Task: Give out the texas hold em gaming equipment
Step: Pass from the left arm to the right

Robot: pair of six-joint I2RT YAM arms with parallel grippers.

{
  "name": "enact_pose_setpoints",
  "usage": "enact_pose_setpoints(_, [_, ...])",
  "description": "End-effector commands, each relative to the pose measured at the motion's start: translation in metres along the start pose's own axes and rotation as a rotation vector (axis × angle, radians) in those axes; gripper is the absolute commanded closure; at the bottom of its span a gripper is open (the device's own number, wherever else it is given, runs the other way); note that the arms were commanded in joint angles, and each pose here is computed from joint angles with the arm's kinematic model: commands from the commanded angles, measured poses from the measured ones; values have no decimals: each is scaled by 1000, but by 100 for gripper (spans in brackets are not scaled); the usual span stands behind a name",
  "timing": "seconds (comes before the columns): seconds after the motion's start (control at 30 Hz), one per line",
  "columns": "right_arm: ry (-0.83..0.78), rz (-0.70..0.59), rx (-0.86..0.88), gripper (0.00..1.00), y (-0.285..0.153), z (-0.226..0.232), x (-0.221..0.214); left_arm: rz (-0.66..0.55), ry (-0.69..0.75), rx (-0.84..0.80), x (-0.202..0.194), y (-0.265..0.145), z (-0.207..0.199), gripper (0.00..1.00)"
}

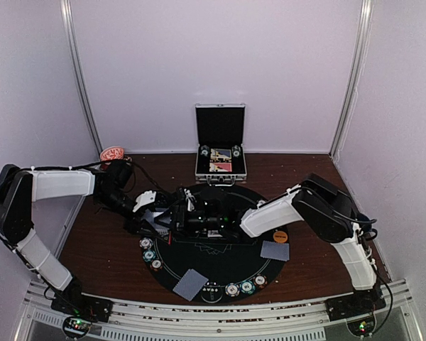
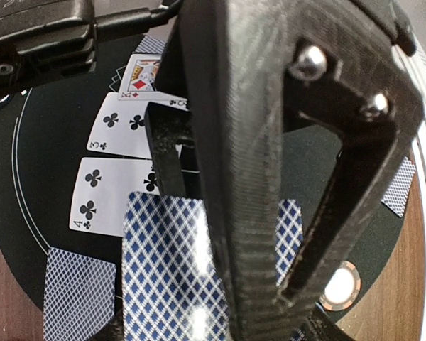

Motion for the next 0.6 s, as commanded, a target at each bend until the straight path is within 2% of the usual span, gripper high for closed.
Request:
enact_pose_setpoints(0.0, [25, 25, 82, 51, 2, 9, 0, -26, 14, -5, 3, 1, 0, 39])
enact_pose_setpoints(0.13, [45, 37, 96, 60, 3, 8, -2, -26, 13, -6, 2, 1, 0, 39])
enact_pose_setpoints(0.27, [71, 44, 103, 77, 4, 5, -4, -26, 12, -7, 2, 2, 0, 38])
enact_pose_setpoints(0.4, [97, 47, 129, 95, 4, 6, -4, -26, 15, -8, 2, 2, 0, 23])
enact_pose_setpoints(0.5, [109, 36, 141, 97, 2, 9, -2, -26, 15, -10, 1, 2, -1, 10])
enact_pose_setpoints(0.57, [110, 30, 145, 97, 0, 11, -1, -27, 18, -8, 2, 1, -1, 6])
Point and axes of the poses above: each gripper's point midway between its finger pads, its own y axis out along the fingers, its own z axis along the line the jaws close on, x = y × z, the point moved 4 cm from there along -y, back along the fingers, and after that the axes turned 14 degrees about y, right-handed, at the moved point
